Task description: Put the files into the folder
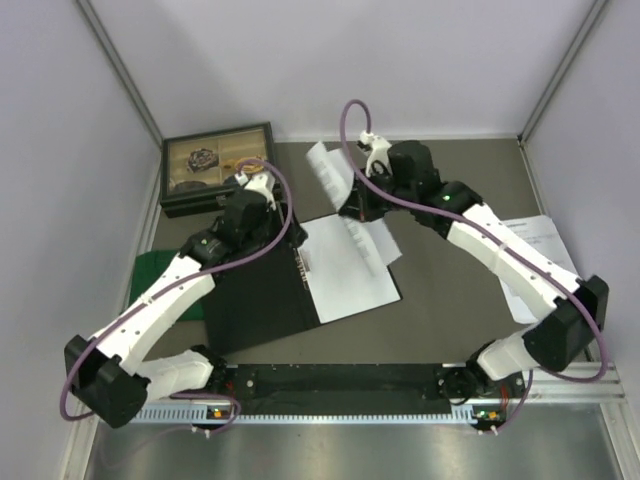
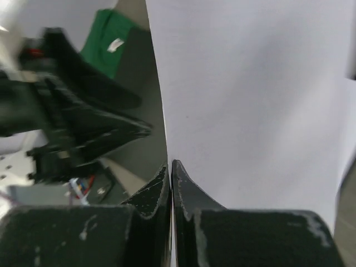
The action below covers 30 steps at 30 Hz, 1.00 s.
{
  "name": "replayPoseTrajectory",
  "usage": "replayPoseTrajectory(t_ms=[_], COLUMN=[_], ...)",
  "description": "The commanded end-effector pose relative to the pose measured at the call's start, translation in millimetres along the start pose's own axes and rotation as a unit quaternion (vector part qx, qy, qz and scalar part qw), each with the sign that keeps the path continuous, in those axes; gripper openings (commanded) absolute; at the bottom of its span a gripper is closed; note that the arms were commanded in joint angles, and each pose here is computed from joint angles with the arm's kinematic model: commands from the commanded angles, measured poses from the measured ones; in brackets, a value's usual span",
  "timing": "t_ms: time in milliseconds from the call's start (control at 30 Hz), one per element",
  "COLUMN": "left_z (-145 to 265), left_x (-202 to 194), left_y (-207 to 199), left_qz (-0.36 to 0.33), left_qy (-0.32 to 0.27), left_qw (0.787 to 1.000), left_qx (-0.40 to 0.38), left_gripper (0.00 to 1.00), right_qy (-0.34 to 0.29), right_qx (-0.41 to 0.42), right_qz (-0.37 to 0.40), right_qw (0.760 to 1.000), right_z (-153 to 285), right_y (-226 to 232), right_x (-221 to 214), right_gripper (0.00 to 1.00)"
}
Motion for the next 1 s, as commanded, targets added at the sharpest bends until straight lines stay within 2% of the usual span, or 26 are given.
replayPoseTrajectory(t_ms=[0,67,200,367,533,967], left_z=[-4.7,-3.0,-6.8,-22.2,-35.1,-41.9], left_x=[-54.3,-67.1,-75.7,-73.6,-73.3,-72.9], left_y=[36.7,42.8,47.4,46.7,48.2,56.2], left_qz=[0.011,0.017,0.023,0.020,0.024,0.039], left_qy=[0.070,0.079,0.085,0.097,0.111,0.120], left_qw=[0.992,0.990,0.989,0.988,0.987,0.985], left_qx=[0.106,0.116,0.120,0.117,0.116,0.117], left_gripper=[0.66,0.67,0.67,0.67,0.66,0.66], right_qy=[0.046,0.064,0.090,0.134,0.161,0.154], right_qx=[0.144,0.124,0.097,0.071,0.049,0.022], right_qz=[-0.031,-0.070,-0.165,-0.190,-0.193,-0.217], right_qw=[0.988,0.988,0.977,0.970,0.967,0.964], right_z=[-3.3,-11.9,-23.0,-48.4,-73.8,-101.2], right_y=[27.9,4.8,-69.3,-116.8,-143.7,-168.3], right_x=[6.3,5.0,-6.1,-22.4,-34.5,-47.5], right_gripper=[0.00,0.00,0.00,0.00,0.00,0.00])
Point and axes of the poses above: each gripper's point midway between its finger pads, its own z axis back along the fingers, its own y axis along the line the jaws close on, x = y × z, the point moved 9 cm from there along z, back along the fingers, and after that the axes turned 14 degrees about -z, right-handed, at the moved point
